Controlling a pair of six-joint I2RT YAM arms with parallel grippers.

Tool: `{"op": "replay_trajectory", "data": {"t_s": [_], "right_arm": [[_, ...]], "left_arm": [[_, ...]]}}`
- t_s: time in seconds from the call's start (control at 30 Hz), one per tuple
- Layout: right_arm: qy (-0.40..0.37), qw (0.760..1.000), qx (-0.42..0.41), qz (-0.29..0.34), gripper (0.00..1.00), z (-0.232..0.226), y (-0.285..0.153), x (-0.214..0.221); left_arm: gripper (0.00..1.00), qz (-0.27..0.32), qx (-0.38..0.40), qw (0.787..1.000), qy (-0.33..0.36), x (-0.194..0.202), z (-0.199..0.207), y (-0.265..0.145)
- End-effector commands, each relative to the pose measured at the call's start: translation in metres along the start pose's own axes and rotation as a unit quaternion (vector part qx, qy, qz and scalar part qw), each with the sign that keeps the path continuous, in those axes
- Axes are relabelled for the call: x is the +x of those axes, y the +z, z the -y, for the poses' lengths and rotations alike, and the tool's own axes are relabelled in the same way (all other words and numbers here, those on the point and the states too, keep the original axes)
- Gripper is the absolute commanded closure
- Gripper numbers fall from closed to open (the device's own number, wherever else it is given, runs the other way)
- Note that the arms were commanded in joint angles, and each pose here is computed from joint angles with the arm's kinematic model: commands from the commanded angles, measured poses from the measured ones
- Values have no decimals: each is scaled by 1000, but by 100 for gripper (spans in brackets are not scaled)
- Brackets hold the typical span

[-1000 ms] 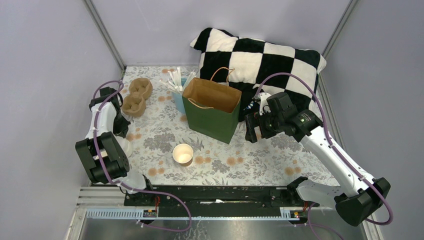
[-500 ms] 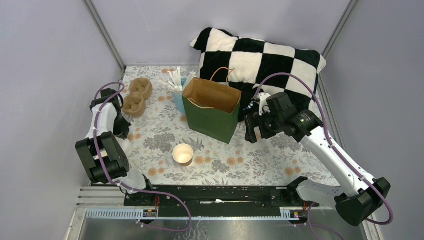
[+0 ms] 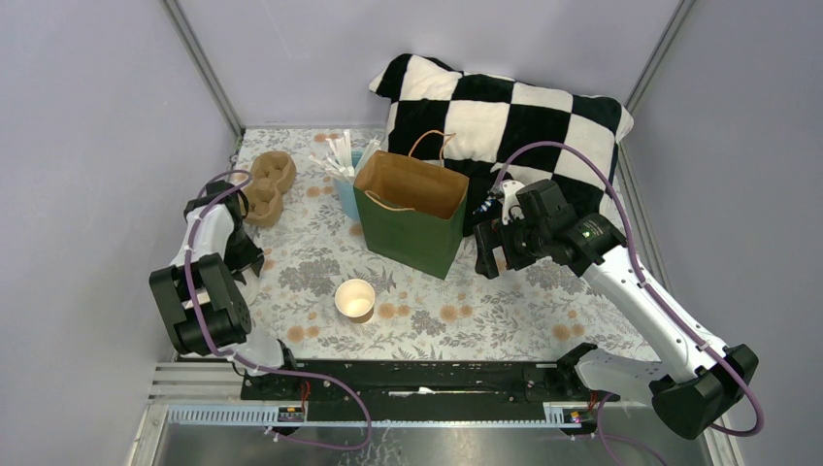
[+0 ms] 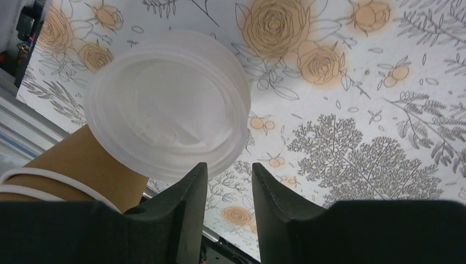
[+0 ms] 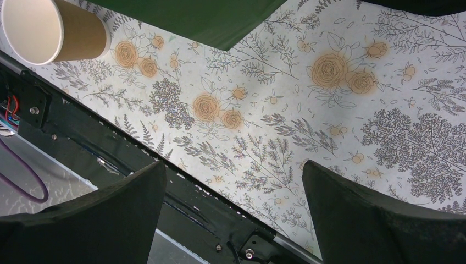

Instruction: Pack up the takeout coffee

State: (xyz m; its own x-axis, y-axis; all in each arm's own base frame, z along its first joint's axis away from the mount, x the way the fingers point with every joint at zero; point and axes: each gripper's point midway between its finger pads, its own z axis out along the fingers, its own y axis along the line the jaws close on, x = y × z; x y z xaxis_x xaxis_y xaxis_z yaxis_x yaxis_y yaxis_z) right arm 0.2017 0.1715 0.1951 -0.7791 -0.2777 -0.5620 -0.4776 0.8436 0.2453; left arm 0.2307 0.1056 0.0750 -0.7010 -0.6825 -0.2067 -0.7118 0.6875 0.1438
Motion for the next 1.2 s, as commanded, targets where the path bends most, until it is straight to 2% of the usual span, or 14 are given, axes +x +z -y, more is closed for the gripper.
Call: {"op": "replay_trajectory", "data": {"t_s": [0.0,0.07,0.2,0.67,0.73,0.9,1.17], "right_arm": [[-19,999,-2,27,0,-5,-7,-13],[-20,999,-3,26,0,-5,-7,-13],[-22,999,-3,26,0,-5,-7,-12],[-22,999,-3,27,0,-5,-8,-12],[-22,999,-3,28,0,-5,-7,-13],[-22,999,-3,27,0,-5,-7,-12],[-22,999,-3,28,0,-5,-7,-13]], "left_arm": [[59,22,7,1000,6,3,-4,-13],[59,21,6,1000,6,5,-5,-12],[67,19,-7,1000,5,1,-6,-10],[80,14,-17,1000,22,-9,-2,2],[88,18,-18,999,25,-10,-1,0],[99,27,-17,999,30,-15,4,-5],[100,39,-18,998,39,-24,11,-13]]}}
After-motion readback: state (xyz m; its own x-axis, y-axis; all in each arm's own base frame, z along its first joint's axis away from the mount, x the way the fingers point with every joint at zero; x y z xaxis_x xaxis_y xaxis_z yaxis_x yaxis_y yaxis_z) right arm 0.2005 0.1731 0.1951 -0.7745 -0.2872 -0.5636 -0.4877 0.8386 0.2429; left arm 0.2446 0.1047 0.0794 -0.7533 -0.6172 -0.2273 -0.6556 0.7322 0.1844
